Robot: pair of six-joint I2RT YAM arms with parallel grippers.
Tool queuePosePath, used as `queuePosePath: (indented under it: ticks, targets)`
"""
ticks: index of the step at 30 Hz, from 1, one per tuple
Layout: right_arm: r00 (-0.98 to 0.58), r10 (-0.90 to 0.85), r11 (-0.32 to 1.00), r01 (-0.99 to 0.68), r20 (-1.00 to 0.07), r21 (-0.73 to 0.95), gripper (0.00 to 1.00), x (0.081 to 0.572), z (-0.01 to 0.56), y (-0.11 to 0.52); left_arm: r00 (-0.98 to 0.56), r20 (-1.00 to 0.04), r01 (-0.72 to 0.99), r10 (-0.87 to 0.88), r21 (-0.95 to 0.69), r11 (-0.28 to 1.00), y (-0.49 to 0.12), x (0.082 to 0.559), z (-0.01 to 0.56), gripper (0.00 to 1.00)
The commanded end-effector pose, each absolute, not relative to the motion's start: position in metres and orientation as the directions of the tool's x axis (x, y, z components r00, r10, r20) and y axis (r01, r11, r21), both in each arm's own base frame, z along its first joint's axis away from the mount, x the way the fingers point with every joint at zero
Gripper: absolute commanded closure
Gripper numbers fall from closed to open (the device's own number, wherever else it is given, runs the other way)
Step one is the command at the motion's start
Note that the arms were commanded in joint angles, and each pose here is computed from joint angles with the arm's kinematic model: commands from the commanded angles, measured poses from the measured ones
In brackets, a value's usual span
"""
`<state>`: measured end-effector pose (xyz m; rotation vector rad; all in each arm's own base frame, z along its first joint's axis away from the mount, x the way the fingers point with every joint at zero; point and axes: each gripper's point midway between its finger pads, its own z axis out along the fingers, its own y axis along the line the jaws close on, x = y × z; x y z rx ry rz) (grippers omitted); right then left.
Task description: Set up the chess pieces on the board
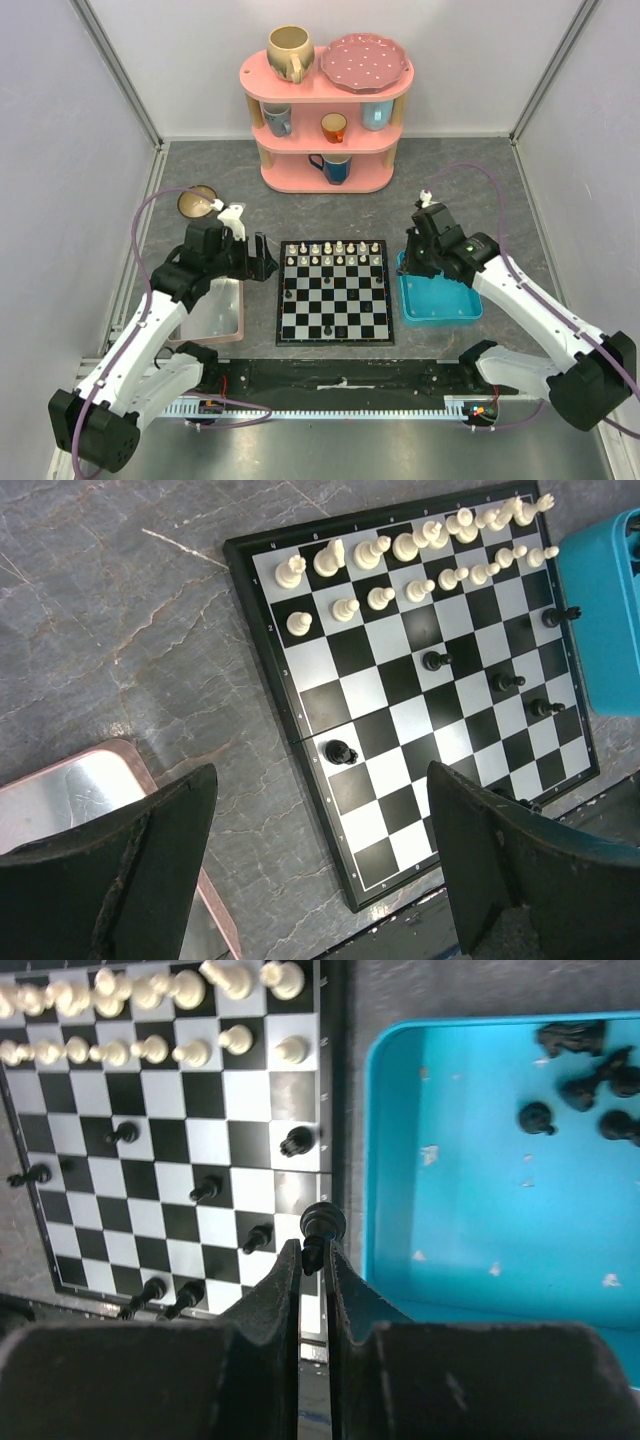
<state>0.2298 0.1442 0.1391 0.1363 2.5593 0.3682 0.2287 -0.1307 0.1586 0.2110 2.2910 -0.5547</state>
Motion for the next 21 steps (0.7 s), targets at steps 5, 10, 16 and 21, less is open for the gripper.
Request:
queuePosePath:
  ticks: [5,10,16,21]
  targets:
    - [-0.876,0.111,0.943,-0.056,-0.469,0.327,0.96,0.215,0.141,0.198,-0.713,-0.701,0.334,0.024,-0.310,0.890,-0.136,0.233,0.149,0.09]
    - [-0.889,0.025,0.942,-0.133,-0.457,0.309,0.97,0.197,0.135,0.229,-0.713,-0.700,0.334,0.025,-0.308,0.891,-0.135,0.233,0.148,0.09]
    - [-0.893,-0.026,0.942,-0.173,-0.448,0.289,0.98,0.179,0.125,0.253,-0.716,-0.697,0.336,0.028,-0.309,0.890,-0.136,0.233,0.147,0.09]
    - [-0.893,-0.065,0.945,-0.198,-0.445,0.261,0.99,0.170,0.117,0.266,-0.721,-0.693,0.336,0.030,-0.311,0.889,-0.136,0.233,0.146,0.09]
